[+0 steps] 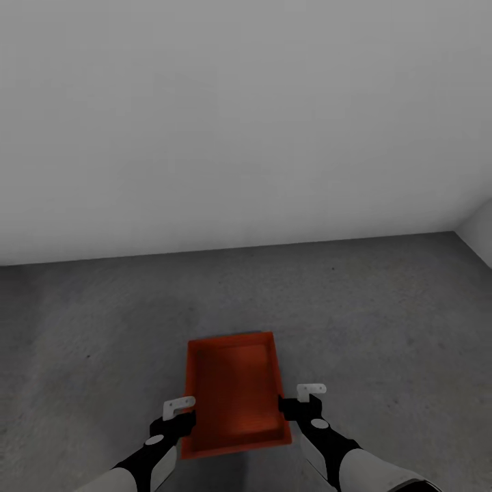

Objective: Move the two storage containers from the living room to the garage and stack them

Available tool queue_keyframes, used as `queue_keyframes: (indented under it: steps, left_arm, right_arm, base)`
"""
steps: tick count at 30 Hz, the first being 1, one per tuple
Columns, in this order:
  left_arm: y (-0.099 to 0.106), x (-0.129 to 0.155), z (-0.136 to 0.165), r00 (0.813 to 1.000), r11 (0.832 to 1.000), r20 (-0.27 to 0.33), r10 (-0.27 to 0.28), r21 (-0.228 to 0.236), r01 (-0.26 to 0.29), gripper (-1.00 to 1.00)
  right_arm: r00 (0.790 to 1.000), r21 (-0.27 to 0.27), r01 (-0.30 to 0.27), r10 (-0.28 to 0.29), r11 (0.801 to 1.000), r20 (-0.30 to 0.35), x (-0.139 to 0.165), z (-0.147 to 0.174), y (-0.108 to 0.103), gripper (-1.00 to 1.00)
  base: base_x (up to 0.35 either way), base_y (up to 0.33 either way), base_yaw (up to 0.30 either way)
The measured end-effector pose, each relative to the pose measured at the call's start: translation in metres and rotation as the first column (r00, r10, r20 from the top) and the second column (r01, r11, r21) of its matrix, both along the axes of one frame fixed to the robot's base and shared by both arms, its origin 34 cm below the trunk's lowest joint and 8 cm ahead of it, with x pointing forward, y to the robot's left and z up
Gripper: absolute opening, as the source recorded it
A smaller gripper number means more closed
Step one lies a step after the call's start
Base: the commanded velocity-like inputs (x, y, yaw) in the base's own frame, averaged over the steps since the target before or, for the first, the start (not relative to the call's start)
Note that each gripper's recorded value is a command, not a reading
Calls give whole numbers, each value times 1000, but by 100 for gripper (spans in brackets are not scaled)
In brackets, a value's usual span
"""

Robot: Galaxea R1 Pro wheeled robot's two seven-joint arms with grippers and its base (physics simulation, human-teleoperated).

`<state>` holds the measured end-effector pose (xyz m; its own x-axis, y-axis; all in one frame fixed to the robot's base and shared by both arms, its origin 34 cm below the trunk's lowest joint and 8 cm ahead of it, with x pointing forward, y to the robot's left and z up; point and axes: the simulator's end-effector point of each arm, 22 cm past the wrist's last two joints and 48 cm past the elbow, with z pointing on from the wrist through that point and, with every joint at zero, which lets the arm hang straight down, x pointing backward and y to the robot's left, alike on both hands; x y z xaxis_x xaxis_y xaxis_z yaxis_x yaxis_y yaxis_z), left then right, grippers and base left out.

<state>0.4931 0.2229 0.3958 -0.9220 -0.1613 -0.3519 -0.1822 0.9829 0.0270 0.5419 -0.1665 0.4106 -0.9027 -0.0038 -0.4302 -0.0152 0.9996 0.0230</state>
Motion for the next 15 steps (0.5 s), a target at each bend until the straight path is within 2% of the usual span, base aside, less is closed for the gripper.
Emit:
queue_keyframes:
  steps: [15]
  left_arm:
    - [0,1,25,1000,1000,-1,0,0,0,100]
  right_arm:
    - [1000,0,0,0,1000,0,1,25,0,100]
  base:
    - [0,0,0]
